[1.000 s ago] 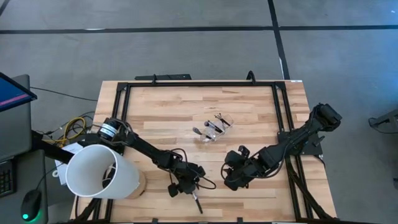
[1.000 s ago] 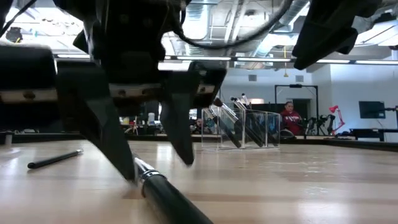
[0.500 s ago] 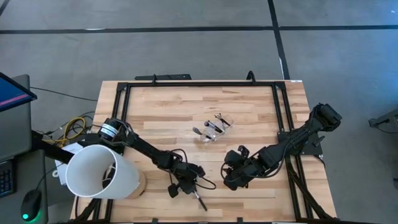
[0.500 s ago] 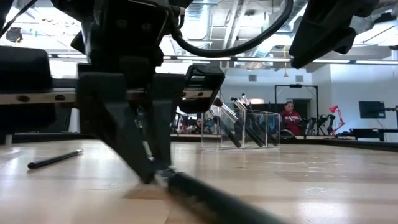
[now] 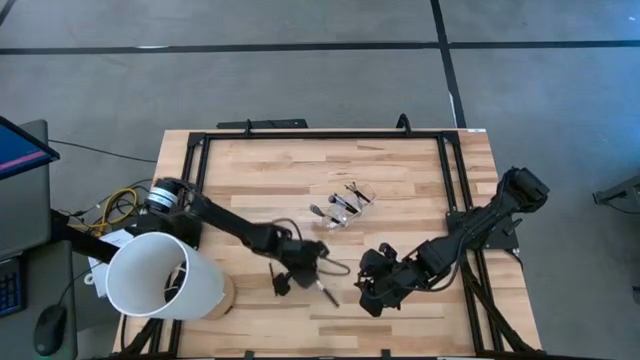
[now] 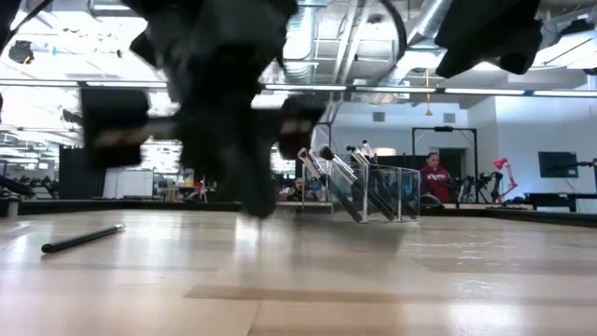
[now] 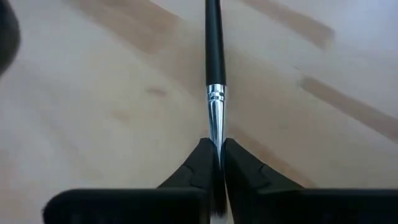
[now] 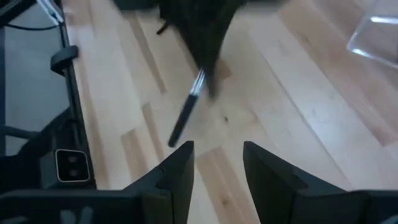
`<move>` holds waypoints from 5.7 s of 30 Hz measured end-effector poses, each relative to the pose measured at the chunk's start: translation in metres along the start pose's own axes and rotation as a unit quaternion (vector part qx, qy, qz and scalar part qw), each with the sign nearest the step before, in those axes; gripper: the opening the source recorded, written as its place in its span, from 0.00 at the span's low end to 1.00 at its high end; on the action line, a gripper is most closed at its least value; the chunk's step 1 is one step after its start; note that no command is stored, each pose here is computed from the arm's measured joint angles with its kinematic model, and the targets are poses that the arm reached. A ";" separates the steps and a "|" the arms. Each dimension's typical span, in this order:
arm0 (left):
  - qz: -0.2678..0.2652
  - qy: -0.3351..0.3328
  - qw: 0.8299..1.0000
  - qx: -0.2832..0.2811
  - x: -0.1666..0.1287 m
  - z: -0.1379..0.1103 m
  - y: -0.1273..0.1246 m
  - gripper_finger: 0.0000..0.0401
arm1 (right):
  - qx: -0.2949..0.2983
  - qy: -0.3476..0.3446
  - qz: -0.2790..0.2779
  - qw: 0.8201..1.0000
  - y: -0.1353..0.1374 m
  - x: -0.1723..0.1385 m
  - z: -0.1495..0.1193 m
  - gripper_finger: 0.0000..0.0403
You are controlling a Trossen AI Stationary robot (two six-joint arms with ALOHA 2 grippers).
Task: Put items in baskets/containers
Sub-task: Put the black blush brush into the transparent organizer
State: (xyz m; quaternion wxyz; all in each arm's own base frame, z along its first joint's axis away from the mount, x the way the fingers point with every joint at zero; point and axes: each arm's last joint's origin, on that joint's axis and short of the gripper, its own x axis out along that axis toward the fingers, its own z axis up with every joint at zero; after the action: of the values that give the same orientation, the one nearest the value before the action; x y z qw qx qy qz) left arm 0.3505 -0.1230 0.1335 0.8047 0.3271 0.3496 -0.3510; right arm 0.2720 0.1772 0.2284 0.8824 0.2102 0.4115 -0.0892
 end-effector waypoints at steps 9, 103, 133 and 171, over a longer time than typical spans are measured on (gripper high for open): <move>0.099 -0.018 0.995 -0.001 -0.067 -0.001 0.026 0.07 | -0.004 -0.037 -0.045 0.998 -0.004 0.016 0.002 0.38; 0.213 -0.455 0.848 -0.166 -0.133 -0.035 0.061 0.43 | -0.170 -0.331 -0.047 0.927 -0.002 -0.019 0.011 0.07; 0.223 -0.532 0.803 -0.151 -0.129 -0.010 0.048 0.29 | -0.216 -0.367 0.073 0.902 -0.045 0.003 0.067 0.07; 0.214 -0.424 0.848 -0.236 -0.111 -0.034 0.056 0.07 | -0.204 -0.306 0.056 0.928 -0.059 0.013 0.066 0.23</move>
State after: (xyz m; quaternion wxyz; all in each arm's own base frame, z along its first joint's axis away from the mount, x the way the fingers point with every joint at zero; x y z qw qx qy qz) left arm 0.3270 -0.0296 0.2191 0.9827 0.0127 -0.0320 -0.1818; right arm 0.3069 0.0948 0.2385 0.9928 0.0106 0.1184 -0.0136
